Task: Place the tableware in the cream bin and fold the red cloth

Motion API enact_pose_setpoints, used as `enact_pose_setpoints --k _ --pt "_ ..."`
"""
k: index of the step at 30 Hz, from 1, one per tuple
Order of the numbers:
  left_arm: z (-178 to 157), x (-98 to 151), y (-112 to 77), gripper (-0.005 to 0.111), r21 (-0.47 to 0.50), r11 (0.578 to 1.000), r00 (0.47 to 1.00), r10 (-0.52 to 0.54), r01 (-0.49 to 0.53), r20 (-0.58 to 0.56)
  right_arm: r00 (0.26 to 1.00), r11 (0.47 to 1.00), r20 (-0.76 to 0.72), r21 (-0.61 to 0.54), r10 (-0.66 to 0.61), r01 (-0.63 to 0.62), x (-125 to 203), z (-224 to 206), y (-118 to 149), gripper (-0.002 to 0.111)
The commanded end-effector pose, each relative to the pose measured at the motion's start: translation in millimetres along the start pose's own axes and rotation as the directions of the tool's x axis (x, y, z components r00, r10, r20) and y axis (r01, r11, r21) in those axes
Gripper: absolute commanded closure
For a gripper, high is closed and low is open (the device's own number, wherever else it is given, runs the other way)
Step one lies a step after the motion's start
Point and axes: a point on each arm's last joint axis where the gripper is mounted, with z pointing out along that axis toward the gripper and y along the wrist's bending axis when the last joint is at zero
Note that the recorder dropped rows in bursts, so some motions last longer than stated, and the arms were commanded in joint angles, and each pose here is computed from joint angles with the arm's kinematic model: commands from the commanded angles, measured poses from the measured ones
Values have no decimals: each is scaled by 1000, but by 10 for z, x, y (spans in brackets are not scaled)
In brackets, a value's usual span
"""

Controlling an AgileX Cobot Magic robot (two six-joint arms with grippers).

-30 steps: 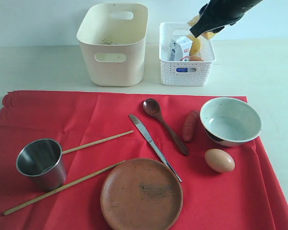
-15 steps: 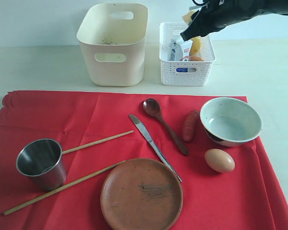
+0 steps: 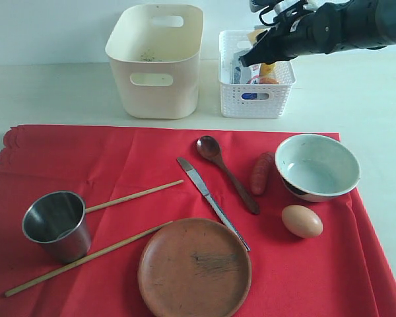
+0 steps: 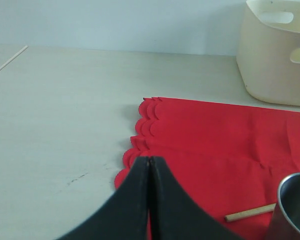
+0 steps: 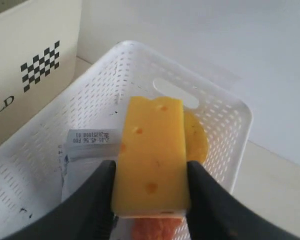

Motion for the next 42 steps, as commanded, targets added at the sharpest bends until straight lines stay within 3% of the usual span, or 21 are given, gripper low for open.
enact_pose_setpoints --k 1,13,15,21,24,42 --pt "-1 1 -5 107 8 1000 1000 1 -1 10 999 1000 -28 -5 30 -30 47 17 -2 108" --pt "-1 1 -5 107 8 1000 1000 1 -1 10 990 992 -72 -14 121 -122 -43 -135 -21 108" --pt "-1 1 -5 107 8 1000 1000 1 -1 10 988 992 -98 -19 120 -123 -20 -137 -14 104" --pt "-1 1 -5 107 8 1000 1000 1 -1 10 983 992 -144 -31 117 -122 18 -142 11 52" --pt "-1 1 -5 107 8 1000 1000 1 -1 10 979 991 -164 -33 121 -128 15 -170 11 34" --pt "-1 1 -5 107 8 1000 1000 1 -1 10 986 991 -113 -38 125 -130 -600 -1110 -144 33"
